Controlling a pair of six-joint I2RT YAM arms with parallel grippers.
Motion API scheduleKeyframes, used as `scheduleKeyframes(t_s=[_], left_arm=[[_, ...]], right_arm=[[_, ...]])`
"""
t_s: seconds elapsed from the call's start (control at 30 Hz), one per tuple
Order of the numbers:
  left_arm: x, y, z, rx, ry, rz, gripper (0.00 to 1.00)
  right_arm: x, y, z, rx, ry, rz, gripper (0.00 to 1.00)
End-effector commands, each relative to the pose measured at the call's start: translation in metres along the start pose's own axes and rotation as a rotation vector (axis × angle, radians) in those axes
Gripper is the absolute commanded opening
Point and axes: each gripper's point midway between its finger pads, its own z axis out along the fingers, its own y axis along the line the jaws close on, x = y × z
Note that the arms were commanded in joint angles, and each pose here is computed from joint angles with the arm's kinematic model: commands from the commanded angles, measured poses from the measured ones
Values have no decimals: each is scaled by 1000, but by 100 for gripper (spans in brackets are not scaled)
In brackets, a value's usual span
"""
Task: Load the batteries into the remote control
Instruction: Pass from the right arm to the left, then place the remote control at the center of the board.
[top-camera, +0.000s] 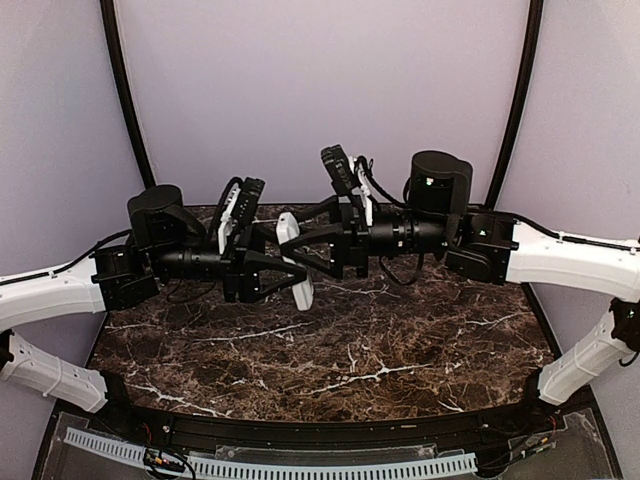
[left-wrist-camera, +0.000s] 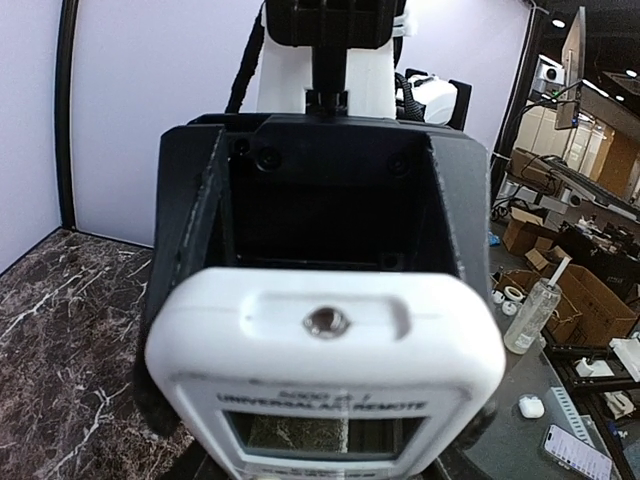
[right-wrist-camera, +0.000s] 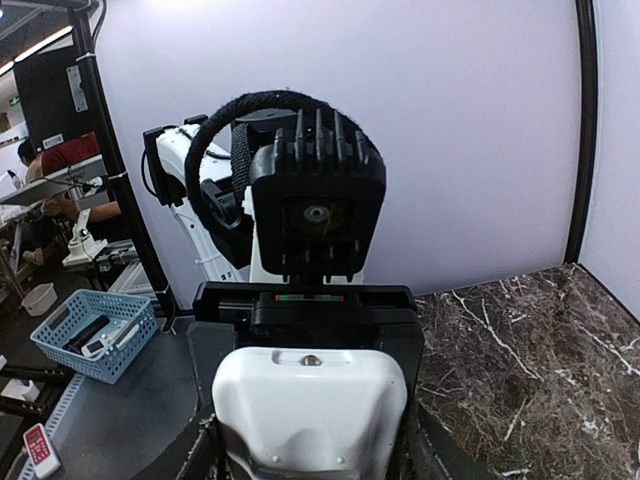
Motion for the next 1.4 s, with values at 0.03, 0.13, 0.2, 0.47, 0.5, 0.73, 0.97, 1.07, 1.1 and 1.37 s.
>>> scheduleKeyframes(t_s=[0.03, 0.13, 0.2, 0.47, 0.5, 0.73, 0.97, 1.07, 1.1, 1.37], left_arm=[[3, 7, -9, -76, 25, -41, 8], [29, 32, -16, -234, 116, -112, 1], [56, 59, -26, -401, 215, -181, 0], [164, 117, -60, -775, 636, -354, 0], [177, 126, -66, -815, 685, -387, 0], [216, 169, -88, -995, 756, -673, 0], [259, 184, -100, -1058, 819, -974, 1], [273, 187, -117, -1107, 925, -1047, 1], [274, 188, -119, -1118, 939, -1052, 1], [284, 193, -114, -1136, 964, -1125, 28]], right_arm=[[-14, -3, -10, 67, -39, -13, 98], [-10, -20, -17, 183, -15, 14, 99], [-4, -37, -25, 289, 11, 42, 99], [44, -88, -72, 669, 161, 138, 99], [51, -91, -78, 698, 182, 147, 99], [99, -110, -124, 924, 384, 216, 99], [126, -110, -154, 1013, 534, 243, 99], [130, -105, -154, 993, 566, 258, 99], [133, -105, -157, 998, 583, 261, 99], [143, -109, -161, 996, 643, 257, 99]])
